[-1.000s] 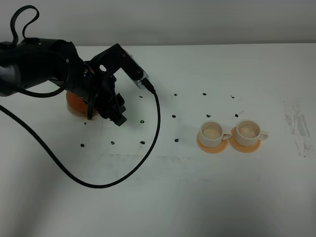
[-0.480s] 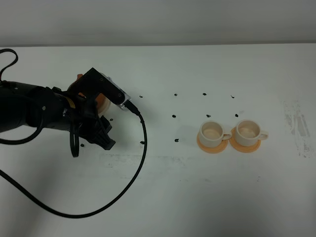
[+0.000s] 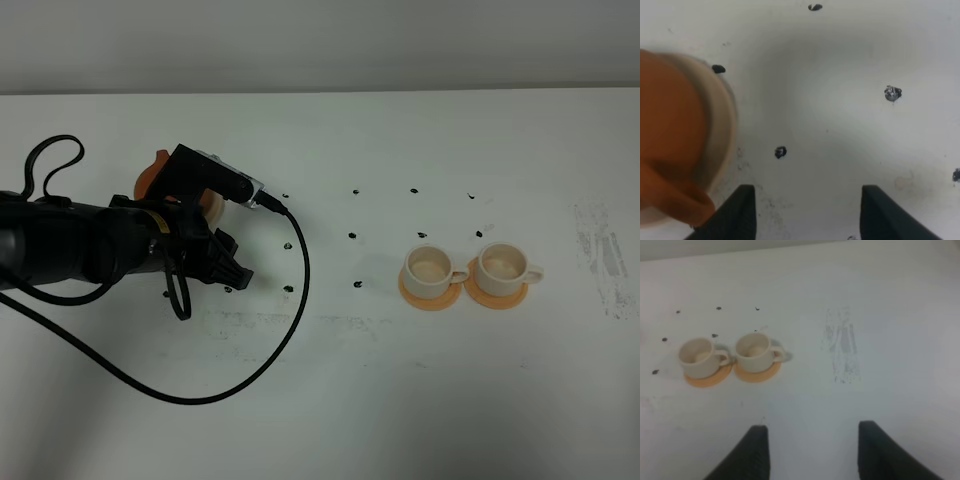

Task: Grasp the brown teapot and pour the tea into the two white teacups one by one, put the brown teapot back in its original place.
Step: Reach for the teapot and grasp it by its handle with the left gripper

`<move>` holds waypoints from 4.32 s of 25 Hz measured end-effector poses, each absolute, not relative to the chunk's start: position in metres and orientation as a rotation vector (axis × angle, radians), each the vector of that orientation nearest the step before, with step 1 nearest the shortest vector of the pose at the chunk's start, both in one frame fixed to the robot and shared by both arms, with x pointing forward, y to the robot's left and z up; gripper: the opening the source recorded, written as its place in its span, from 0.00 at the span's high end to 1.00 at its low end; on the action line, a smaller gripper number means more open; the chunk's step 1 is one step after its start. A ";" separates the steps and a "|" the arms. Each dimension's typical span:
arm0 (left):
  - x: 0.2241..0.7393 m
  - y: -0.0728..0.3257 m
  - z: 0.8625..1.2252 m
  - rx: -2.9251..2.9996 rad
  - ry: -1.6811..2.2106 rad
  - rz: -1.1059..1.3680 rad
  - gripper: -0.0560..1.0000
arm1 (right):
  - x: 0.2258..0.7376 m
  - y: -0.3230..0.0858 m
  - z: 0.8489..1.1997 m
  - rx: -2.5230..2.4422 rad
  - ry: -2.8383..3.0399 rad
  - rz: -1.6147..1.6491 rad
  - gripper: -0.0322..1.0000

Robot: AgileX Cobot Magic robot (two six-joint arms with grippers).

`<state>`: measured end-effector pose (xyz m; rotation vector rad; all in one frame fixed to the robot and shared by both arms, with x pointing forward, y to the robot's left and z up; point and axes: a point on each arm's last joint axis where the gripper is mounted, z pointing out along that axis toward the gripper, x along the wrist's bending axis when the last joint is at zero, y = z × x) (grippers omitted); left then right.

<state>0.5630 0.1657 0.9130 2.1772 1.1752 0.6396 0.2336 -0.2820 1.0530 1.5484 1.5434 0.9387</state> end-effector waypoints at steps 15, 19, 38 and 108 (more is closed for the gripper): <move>0.568 0.166 0.917 2.091 1.192 0.686 0.48 | 0.234 -0.282 1.053 1.548 1.543 0.939 0.56; 0.570 0.170 0.912 2.068 1.249 0.672 0.48 | 0.234 -0.282 1.053 1.548 1.543 0.939 0.56; 0.571 0.195 0.903 2.044 1.365 0.676 0.49 | 0.234 -0.282 1.053 1.548 1.543 0.939 0.56; 0.617 0.233 0.930 2.231 1.514 0.540 0.49 | 0.234 -0.282 1.053 1.548 1.543 0.939 0.56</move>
